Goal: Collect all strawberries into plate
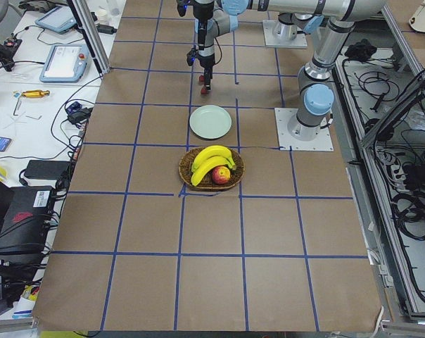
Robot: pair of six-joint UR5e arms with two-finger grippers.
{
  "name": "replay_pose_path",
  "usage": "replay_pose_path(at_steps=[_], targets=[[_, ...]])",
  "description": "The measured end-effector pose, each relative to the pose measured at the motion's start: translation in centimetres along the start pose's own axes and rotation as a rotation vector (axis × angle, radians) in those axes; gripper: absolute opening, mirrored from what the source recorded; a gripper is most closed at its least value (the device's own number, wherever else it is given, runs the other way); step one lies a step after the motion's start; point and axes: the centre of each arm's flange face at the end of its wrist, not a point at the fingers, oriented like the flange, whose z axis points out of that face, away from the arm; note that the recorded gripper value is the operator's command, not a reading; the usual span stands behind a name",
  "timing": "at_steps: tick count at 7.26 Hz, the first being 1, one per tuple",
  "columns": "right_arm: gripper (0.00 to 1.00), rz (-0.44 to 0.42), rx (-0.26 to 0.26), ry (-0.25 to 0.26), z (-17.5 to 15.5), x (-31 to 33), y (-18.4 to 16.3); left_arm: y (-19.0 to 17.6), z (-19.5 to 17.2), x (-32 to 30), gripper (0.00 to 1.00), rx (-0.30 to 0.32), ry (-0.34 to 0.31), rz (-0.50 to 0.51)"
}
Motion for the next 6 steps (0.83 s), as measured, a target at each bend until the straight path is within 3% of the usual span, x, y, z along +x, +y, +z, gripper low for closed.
replay_pose_path(at_steps=[3,6], targets=[[1.00,0.021,0.018,0.020,-6.9,5.6,-2.4,-0.2,-0.2,-0.9,1.00,0.002,0.002,0.019],[1.00,0.059,0.190,0.032,-19.7,15.1,-4.7,-0.3,-0.2,-1.0,1.00,0.004,0.000,0.022]])
